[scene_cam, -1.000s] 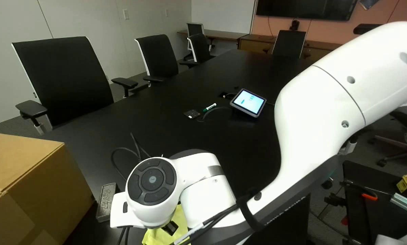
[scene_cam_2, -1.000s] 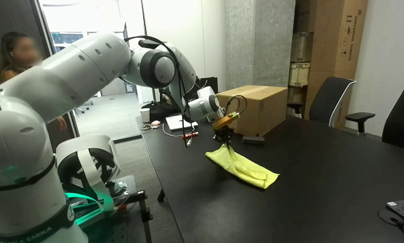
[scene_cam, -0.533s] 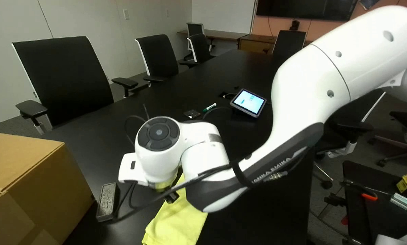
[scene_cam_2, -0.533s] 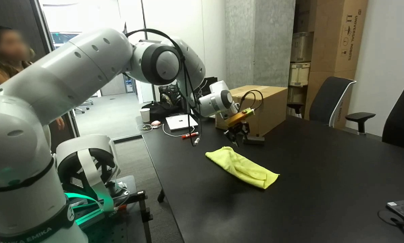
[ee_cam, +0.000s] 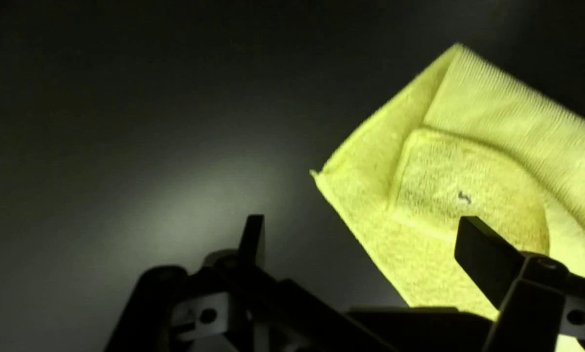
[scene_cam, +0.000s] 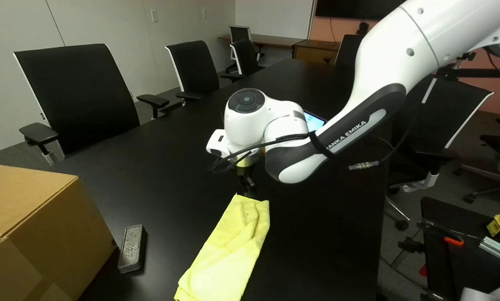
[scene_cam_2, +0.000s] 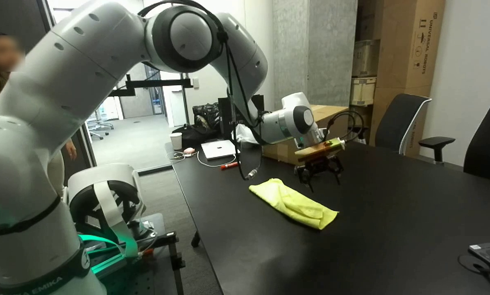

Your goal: Fold the cloth on the table

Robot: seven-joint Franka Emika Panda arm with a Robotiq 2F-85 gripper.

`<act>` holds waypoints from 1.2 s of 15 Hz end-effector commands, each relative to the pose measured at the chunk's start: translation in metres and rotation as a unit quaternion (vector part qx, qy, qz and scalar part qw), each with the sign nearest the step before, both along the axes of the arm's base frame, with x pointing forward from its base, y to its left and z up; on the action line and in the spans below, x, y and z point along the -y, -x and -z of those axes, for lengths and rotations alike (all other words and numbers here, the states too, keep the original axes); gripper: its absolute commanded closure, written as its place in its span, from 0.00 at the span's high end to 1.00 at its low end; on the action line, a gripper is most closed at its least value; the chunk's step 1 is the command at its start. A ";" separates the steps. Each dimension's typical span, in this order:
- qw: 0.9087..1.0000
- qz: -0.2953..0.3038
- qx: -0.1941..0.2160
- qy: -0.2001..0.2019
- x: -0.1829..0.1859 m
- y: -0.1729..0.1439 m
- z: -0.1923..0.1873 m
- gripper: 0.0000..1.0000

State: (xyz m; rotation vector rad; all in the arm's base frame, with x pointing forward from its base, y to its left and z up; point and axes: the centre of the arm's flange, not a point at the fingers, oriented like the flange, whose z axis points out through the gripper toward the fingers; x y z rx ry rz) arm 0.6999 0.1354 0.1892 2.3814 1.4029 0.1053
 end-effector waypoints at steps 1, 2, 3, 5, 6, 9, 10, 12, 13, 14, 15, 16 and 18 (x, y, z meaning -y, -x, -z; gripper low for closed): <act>0.996 0.088 0.003 -0.020 0.047 0.061 -0.046 1.00; 0.994 0.107 0.001 -0.028 0.058 0.069 -0.055 1.00; 0.992 0.125 0.003 -0.036 0.066 0.078 -0.066 1.00; 0.986 0.161 0.003 -0.051 0.081 0.097 -0.087 1.00; 0.983 0.173 0.006 -0.061 0.088 0.107 -0.099 1.00; 0.973 0.215 0.013 -0.081 0.107 0.142 -0.136 1.00; 0.971 0.222 0.018 -0.087 0.113 0.154 -0.149 1.00; 0.966 0.236 0.032 -0.101 0.124 0.179 -0.173 1.00; 0.963 0.243 0.038 -0.108 0.130 0.192 -0.186 1.00; 0.961 0.247 0.042 -0.118 0.135 0.204 -0.198 1.00; 0.958 0.253 0.050 -0.128 0.141 0.218 -0.209 1.00; 0.955 0.257 0.055 -0.135 0.146 0.231 -0.222 1.00; 0.952 0.258 0.069 -0.148 0.159 0.258 -0.246 1.00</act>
